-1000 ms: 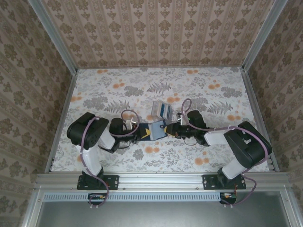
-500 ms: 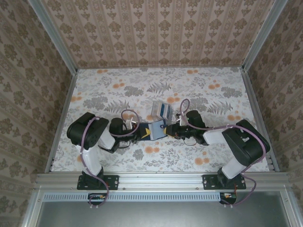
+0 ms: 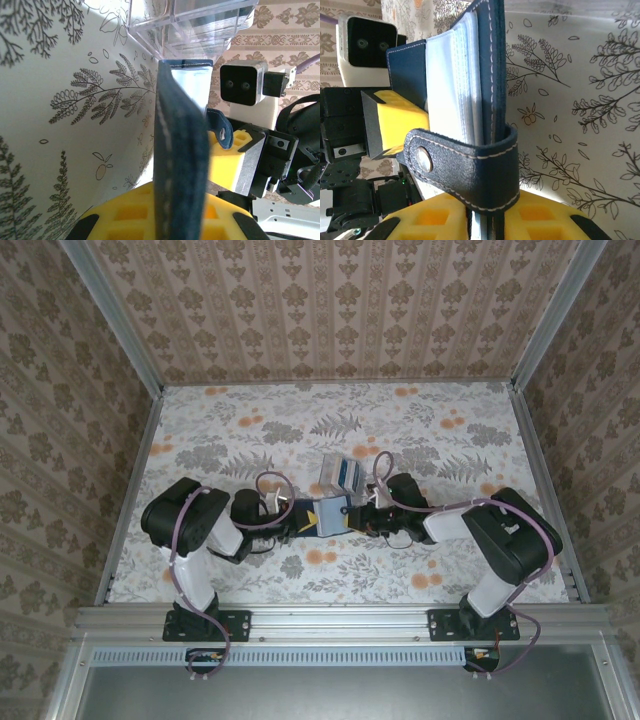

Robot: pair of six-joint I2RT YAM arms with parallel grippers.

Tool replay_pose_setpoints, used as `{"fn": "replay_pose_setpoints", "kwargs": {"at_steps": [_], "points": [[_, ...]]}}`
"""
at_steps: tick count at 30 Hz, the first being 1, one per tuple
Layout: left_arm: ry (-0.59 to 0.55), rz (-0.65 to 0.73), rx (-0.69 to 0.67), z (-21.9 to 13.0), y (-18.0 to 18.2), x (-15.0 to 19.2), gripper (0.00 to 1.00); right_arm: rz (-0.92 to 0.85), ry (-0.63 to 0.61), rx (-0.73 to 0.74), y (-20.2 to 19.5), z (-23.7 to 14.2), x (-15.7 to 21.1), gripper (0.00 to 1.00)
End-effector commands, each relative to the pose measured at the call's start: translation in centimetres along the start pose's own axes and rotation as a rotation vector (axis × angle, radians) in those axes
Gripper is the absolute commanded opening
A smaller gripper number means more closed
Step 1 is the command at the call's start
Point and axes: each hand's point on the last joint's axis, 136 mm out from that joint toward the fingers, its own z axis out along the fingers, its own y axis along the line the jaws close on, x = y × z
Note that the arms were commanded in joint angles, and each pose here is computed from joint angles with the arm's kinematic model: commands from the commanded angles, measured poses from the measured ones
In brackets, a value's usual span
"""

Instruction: Put the credit cards into the card holder

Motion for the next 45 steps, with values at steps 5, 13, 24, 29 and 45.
{"fn": "replay_pose_setpoints", "kwargs": {"at_steps": [5,13,24,29,45], "points": [[0.005,0.039,0.042,0.0,-1.1,-0.3,0.0,-0.028,0.021,0.029,-0.2,0.6,0.2,0.26],[0.009,0.041,0.046,0.1,-1.3,-0.3,0.0,-0.036,0.032,0.054,-0.5,1.1,0.2,0.29],[0.008,0.039,0.045,0.2,-1.2,-0.4,0.0,-0.031,0.04,0.058,-0.8,1.7,0.3,0.39],[0.008,0.033,0.037,0.2,-0.8,-0.3,0.0,-0.038,0.04,0.045,-0.4,1.8,0.1,0.44],[0.013,0.018,0.011,0.3,0.4,0.1,0.0,-0.015,0.013,0.088,-1.6,1.5,0.4,0.5]]}}
